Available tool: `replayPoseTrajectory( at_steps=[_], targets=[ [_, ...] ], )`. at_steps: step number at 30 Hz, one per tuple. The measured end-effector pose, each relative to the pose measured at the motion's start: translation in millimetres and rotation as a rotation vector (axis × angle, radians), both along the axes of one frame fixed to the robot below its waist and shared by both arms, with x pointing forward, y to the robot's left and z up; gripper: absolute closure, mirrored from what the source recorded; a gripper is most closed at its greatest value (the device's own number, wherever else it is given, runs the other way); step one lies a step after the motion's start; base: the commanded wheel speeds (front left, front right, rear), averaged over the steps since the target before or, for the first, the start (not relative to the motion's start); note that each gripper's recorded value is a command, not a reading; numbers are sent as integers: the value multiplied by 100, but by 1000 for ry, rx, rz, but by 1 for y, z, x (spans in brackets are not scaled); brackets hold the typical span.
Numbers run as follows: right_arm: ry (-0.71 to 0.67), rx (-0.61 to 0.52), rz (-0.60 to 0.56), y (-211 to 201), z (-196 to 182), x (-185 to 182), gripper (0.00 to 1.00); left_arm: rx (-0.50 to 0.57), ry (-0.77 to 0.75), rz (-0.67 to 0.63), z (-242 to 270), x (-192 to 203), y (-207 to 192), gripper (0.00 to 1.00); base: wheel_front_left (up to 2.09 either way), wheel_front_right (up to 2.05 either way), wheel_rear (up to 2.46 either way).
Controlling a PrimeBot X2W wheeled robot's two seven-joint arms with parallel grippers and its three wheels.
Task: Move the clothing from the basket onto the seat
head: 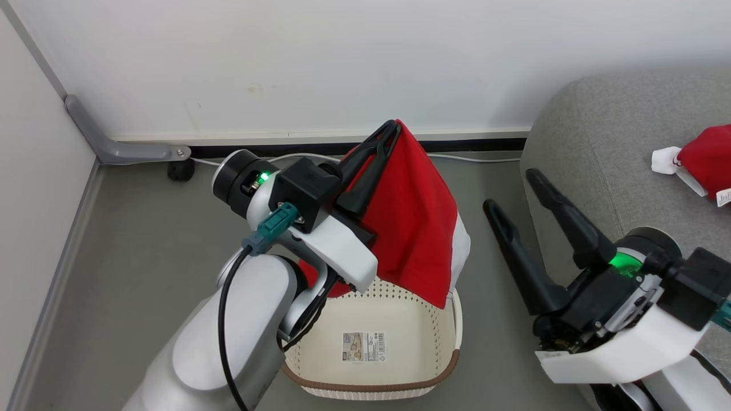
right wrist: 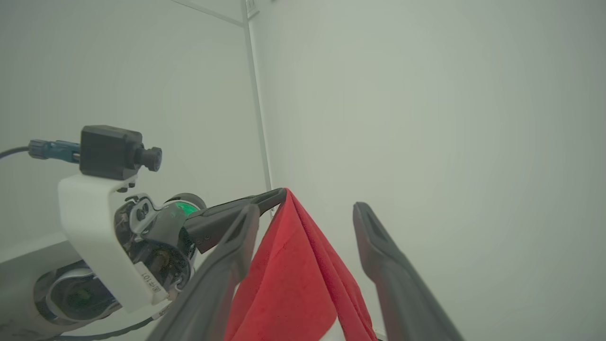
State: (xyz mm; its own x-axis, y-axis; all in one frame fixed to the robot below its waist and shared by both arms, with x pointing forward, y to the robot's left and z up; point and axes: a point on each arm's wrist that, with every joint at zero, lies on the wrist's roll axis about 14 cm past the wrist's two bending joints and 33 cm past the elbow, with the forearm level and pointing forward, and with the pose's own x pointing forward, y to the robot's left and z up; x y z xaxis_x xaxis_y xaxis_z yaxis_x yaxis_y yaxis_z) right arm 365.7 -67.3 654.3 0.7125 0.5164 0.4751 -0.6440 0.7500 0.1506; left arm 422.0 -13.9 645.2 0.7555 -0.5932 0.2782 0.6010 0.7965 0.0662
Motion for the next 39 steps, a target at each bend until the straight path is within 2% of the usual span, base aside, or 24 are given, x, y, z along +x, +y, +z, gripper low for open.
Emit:
replayPoseTrajectory(
  at_steps=[5,11,16,20,27,34,39],
  targets=[
    [20,-82,72,21,-15,1,0,0,7,-13,-3,0,-6,100,0,0,0],
    [106,-187,74,33,-55,19,0,-1,-5,-21,1,0,-10,100,0,0,0],
    [158,-238,132,59,-79,22,0,-2,-2,-21,-2,-3,-10,100,0,0,0],
    [165,-261,178,77,-84,22,0,7,-3,-16,-3,-5,-8,100,0,0,0],
    [180,-284,182,84,-90,33,0,5,-11,-22,-3,-8,-10,100,0,0,0],
    [203,-283,164,81,-95,39,0,8,-6,-32,-6,-11,-13,100,0,0,0],
    [268,-279,153,76,-111,45,0,12,-19,-48,-3,-11,-18,100,0,0,0]
  ],
)
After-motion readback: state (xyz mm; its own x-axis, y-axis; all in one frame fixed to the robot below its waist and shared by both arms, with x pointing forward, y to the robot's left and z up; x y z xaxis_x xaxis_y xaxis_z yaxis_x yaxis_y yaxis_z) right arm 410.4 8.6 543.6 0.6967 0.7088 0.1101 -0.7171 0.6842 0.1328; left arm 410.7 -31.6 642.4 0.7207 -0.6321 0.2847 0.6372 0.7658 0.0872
